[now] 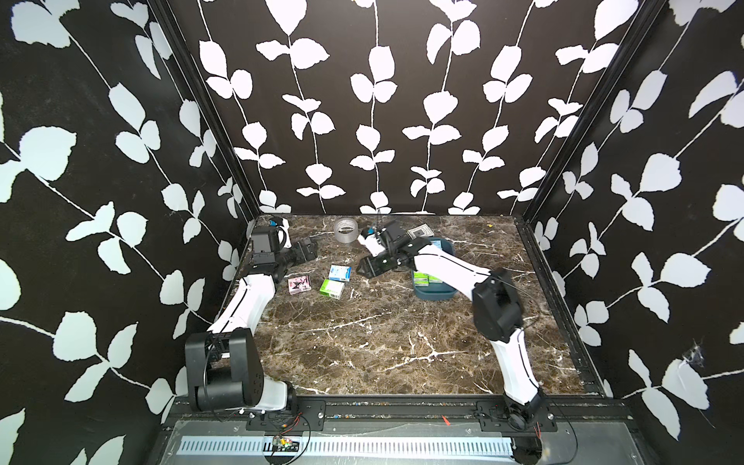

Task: Put the pocket tissues into the storage box
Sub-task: Pick up the pocket tissues from the center of the board.

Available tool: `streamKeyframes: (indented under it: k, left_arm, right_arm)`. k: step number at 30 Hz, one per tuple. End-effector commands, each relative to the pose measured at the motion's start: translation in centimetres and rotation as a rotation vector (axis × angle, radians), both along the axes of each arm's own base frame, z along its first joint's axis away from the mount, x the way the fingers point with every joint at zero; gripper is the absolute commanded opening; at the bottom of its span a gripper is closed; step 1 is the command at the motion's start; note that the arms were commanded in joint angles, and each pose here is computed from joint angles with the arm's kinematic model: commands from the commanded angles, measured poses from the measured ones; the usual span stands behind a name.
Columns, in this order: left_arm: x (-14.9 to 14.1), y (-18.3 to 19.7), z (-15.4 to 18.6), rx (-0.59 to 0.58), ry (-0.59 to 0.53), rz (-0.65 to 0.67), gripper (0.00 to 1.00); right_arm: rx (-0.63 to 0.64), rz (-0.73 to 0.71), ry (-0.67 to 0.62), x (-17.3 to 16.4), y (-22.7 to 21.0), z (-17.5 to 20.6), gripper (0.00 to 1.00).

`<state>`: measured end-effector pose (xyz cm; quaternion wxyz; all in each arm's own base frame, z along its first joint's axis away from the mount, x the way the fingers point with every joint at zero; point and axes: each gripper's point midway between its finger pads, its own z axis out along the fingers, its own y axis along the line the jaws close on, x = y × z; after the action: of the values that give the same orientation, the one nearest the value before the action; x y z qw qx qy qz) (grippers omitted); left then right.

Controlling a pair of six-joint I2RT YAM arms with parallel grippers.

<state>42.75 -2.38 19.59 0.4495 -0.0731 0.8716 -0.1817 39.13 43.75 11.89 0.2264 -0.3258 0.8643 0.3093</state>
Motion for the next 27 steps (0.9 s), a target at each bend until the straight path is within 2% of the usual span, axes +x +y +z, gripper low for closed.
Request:
streamKeyframes:
  k: [1,12,21,27]
  left_arm:
    - [-0.8,0.5,1.7,-0.020,-0.038,0.010,0.99]
    - [-1.2,0.8,1.6,-0.035,-0.039,-0.001,0.99]
    - [-1.2,-0.1,2.1,-0.074,-0.059,-0.043,0.99]
    - [-1.2,-0.3,2.2,-0.083,-0.064,-0.051,0.99]
  right_arm:
    - [0.058,0.081,-0.036,0.0,2.5,1.5,0.60]
    - [0.037,0.184,0.024,-1.4,7.0,-1.8,0.61]
    - [0.059,0.186,0.035,-1.3,8.4,-2.2,0.61]
    - [0.022,0.165,0.046,-0.9,8.4,-4.0,0.61]
